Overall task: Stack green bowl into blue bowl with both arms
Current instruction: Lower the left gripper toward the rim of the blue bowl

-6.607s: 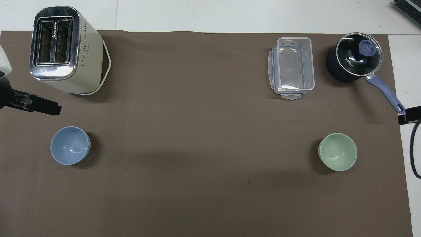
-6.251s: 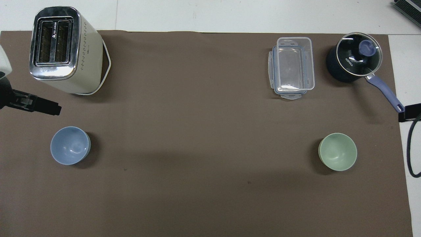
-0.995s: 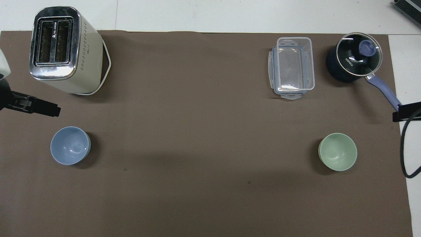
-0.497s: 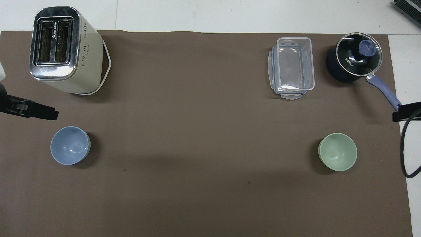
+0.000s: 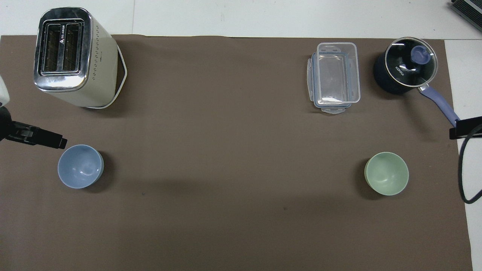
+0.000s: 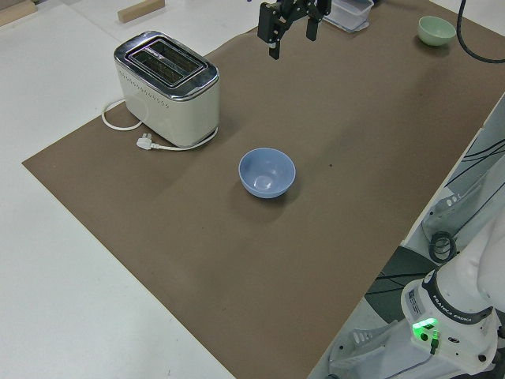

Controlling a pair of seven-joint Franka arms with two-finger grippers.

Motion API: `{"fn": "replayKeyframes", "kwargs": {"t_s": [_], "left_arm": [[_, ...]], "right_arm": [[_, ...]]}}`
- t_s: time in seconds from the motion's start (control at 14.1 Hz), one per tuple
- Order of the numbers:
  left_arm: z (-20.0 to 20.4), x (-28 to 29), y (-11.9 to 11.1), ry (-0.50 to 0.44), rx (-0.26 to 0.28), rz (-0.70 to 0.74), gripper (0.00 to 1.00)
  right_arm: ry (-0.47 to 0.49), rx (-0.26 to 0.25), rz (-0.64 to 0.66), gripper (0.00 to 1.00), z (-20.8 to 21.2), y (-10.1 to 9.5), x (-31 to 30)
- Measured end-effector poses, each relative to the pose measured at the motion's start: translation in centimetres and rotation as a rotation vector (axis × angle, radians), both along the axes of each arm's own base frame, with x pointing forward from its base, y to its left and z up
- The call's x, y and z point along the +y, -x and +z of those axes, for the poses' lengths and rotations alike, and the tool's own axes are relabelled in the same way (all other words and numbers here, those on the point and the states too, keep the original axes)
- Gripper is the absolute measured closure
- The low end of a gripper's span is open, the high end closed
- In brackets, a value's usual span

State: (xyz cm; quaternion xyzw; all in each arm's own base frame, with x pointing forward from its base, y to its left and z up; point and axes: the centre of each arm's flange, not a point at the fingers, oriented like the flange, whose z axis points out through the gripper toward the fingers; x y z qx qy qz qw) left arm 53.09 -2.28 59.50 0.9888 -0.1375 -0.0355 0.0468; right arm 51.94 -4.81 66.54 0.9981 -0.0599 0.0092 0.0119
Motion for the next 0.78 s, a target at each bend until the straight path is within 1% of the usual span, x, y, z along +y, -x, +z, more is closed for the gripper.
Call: {"fn": "replayKeyframes", "kwargs": {"t_s": [0.07, 0.28, 0.43, 0.64, 0.78], "left_arm": [[-1.0, 0.3, 0.3, 0.003, 0.008, -0.001, 0.0], [-4.3, 1.5, 1.0, 0.007, -0.001, 0.009, 0.0], [-6.3, 2.7, 1.5, 0.008, 0.005, 0.019, 0.0], [-8.9, 5.5, 2.0, 0.012, 0.009, 0.036, 0.0], [-11.0, 7.4, 2.4, 0.011, 0.004, 0.072, 0.0]], "right_arm": [[0.0, 0.0, 0.0, 0.0, 0.0, 0.0, 0.0], [0.0, 0.0, 0.0, 0.0, 0.0, 0.0, 0.0], [0.0, 0.0, 0.0, 0.0, 0.0, 0.0, 0.0], [0.0, 0.0, 0.0, 0.0, 0.0, 0.0, 0.0], [0.0, 0.0, 0.0, 0.0, 0.0, 0.0, 0.0]]}}
